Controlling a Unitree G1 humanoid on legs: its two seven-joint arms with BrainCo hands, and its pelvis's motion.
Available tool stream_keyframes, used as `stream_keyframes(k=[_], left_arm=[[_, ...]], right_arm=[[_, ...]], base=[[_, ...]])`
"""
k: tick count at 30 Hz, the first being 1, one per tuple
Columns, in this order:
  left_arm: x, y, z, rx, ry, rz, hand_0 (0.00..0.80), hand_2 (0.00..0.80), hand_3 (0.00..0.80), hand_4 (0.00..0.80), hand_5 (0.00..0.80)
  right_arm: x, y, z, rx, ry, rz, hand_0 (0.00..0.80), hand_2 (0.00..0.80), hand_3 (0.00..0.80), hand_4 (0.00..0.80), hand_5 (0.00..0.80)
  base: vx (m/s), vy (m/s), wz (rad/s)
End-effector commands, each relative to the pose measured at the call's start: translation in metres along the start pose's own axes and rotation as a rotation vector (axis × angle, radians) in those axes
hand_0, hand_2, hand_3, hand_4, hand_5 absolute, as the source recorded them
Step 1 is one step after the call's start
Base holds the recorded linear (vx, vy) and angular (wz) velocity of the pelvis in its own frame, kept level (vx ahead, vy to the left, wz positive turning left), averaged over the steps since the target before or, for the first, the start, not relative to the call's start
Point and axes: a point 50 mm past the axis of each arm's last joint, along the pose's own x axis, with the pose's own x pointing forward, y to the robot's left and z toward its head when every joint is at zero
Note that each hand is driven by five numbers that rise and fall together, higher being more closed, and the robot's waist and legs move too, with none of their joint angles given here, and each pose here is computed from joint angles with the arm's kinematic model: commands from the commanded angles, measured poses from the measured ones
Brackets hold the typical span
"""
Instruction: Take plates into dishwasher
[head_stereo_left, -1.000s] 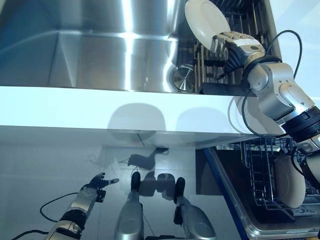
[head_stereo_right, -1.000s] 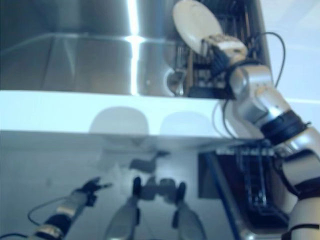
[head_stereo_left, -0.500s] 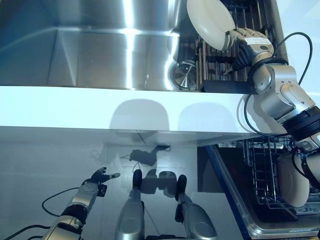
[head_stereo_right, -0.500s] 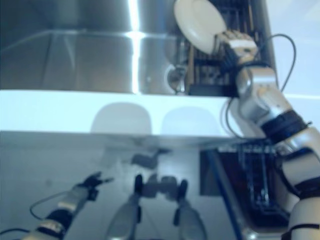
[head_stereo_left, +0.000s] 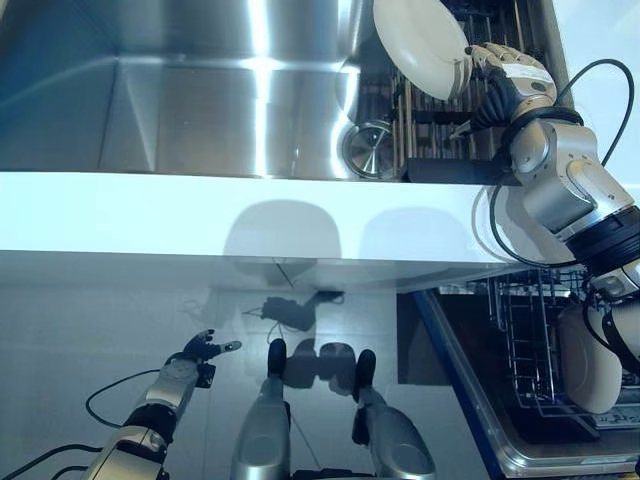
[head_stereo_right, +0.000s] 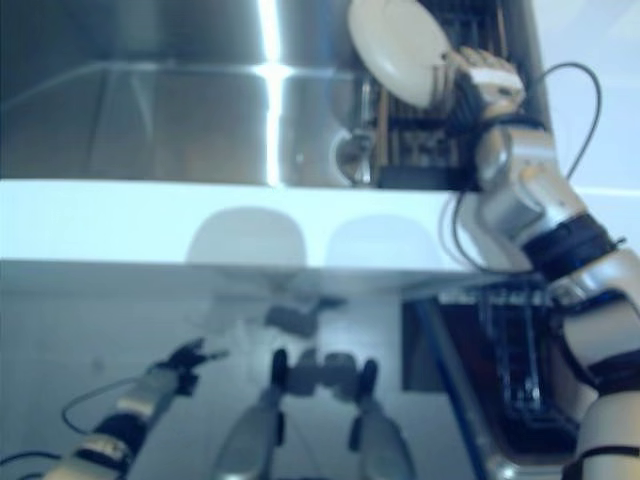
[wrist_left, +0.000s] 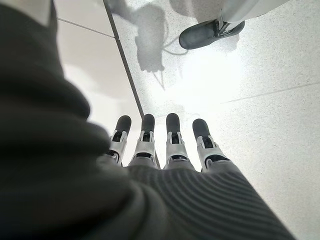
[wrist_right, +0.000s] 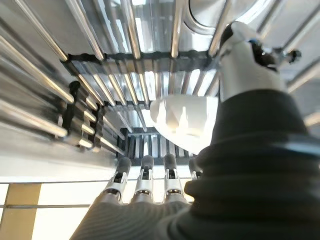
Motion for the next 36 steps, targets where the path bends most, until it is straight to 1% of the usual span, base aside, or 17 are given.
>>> stream_keyframes(k=[1,12,22,36], left_arm=[[0.002,-0.006,-0.004,0.018,0.026,-0.01,0.0,0.0,0.0,0.0,0.0],[0.001,-0.01,-0.01,0.022,0.05,-0.018,0.0,0.0,0.0,0.0,0.0],[0.001,-0.009,-0.005,0.001,0.027,-0.02,0.0,0.0,0.0,0.0,0.0],[0.002,-0.01,0.005,-0.003,-0.007,-0.018,0.0,0.0,0.0,0.0,0.0]], right_arm=[[0.008,-0.054,0.015,0.042,-0.025,-0.172,0.0,0.0,0.0,0.0,0.0],[0.01,-0.055,0.025,0.071,-0.025,-0.152,0.0,0.0,0.0,0.0,0.0],[0.015,-0.046,0.026,0.068,0.0,-0.108,0.0,0.0,0.0,0.0,0.0],[0.017,-0.037,0.018,-0.054,0.035,-0.054,0.0,0.0,0.0,0.0,0.0]], base=[[0.0,0.0,0.0],[0.007,0.002,0.0],[0.0,0.0,0.0],[0.0,0.0,0.0]])
